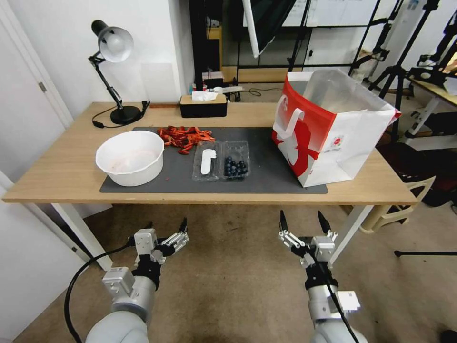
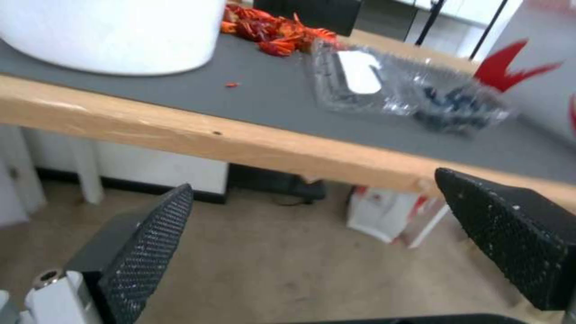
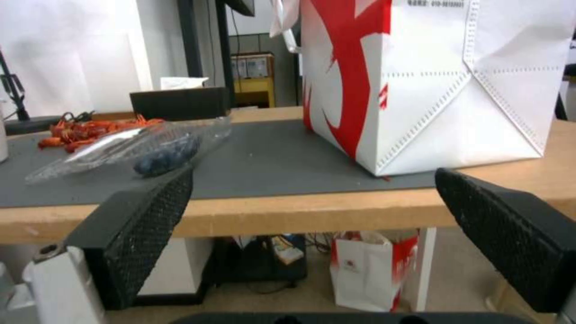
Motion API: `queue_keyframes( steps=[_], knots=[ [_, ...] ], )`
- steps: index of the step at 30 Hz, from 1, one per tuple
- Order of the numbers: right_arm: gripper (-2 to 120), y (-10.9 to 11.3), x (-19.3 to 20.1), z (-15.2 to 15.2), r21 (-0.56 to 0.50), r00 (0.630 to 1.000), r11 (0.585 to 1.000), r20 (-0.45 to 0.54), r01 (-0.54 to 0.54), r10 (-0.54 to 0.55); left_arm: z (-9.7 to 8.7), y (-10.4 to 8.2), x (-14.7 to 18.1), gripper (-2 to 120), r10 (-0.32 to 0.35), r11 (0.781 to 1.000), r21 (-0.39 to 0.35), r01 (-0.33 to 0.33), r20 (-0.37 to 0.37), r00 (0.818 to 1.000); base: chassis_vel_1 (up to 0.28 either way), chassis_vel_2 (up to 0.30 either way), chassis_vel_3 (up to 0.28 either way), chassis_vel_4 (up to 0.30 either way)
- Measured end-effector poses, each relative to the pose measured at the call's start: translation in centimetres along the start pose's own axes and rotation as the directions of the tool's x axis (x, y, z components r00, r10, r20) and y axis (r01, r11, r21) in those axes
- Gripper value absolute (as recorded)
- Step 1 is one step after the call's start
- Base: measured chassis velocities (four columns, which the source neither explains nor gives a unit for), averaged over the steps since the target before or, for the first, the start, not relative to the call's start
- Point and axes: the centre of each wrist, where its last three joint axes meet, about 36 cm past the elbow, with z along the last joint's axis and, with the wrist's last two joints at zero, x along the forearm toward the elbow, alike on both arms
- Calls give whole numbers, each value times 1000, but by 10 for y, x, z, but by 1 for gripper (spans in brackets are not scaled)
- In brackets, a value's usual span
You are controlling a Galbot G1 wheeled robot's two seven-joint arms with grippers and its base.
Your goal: Close the takeout container lid, then place the container into the takeout bag.
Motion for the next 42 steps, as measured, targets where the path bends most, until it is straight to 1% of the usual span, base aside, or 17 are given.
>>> queue_keyframes(
  steps=[1, 3, 5, 7, 8, 9, 10, 11, 12, 13, 14, 17, 18, 21, 27, 30, 42],
  knots=[
    [100, 0, 1, 0, 0, 1000, 1000, -3, -1, 1, -4, -4, -3, 100, 13, 998, 55, -13, 1, 1000, 0, 0, 0, 0],
    [100, 0, 1, 0, 0, 1000, 1000, -3, -1, 1, -7, -6, -5, 100, 20, 996, 87, -20, 2, 1000, 0, 0, 0, 0],
    [100, 0, 0, -1, 3, 1000, 1000, -2, 4, -4, -23, -14, -12, 100, 58, 968, 245, -58, 10, 998, 0, 0, 0, 0],
    [100, 0, -1, -1, 3, 1000, 1000, -2, 6, -6, -25, -15, -12, 100, 63, 961, 270, -64, 12, 998, 0, 0, 0, 0],
    [100, 1, -3, -2, 2, 1000, 1000, -5, 18, -18, -37, -19, -14, 100, 89, 921, 380, -87, 14, 996, 0, 0, 0, 0],
    [100, 1, -3, -2, 2, 1000, 1000, -7, 23, -23, -44, -20, -16, 100, 104, 889, 446, -100, 15, 994, 0, 0, 0, 0],
    [100, 1, -3, -2, 2, 1000, 1000, -7, 23, -23, -44, -20, -16, 100, 104, 889, 446, -100, 15, 994, 0, 0, 0, 0],
    [100, 2, -3, -2, 1, 1000, 1000, -9, 26, -26, -47, -21, -17, 100, 113, 872, 478, -107, 15, 993, 0, 0, 0, 0],
    [100, 3, -3, -2, -1, 999, 999, -13, 34, -34, -54, -23, -19, 100, 135, 827, 549, -121, 14, 991, 0, 0, 0, 0],
    [100, 4, -4, -2, -3, 999, 999, -15, 40, -40, -58, -25, -21, 100, 140, 804, 582, -124, 17, 990, 0, 0, 0, 0],
    [100, 4, -4, -2, -3, 999, 999, -15, 40, -40, -58, -25, -21, 100, 140, 804, 582, -124, 17, 990, 0, 0, 0, 0],
    [100, 6, -4, -1, -7, 999, 999, -20, 50, -50, -63, -30, -31, 100, 137, 751, 649, -122, 27, 990, 0, 0, 0, 0],
    [100, 6, -4, -1, -7, 999, 999, -20, 50, -50, -63, -30, -31, 100, 137, 751, 649, -122, 27, 990, 0, 0, 0, 0],
    [100, 6, -2, -1, -9, 999, 999, -26, 47, -47, -64, -33, -48, 100, 152, 715, 689, -119, 13, 988, 0, 0, 0, 0],
    [100, 6, -3, -2, -9, 998, 999, -25, 50, -50, -64, -37, -68, 100, 165, 689, 717, -106, -12, 986, 0, 0, 0, 0],
    [100, 6, -4, -1, -9, 998, 999, -27, 53, -53, -64, -38, -78, 100, 168, 685, 721, -103, -18, 986, 0, 0, 0, 0],
    [100, 6, -4, 0, -9, 998, 999, -37, 48, -48, -57, -56, -126, 100, 185, 692, 716, -86, -60, 981, 0, 0, 0, 0]
  ],
)
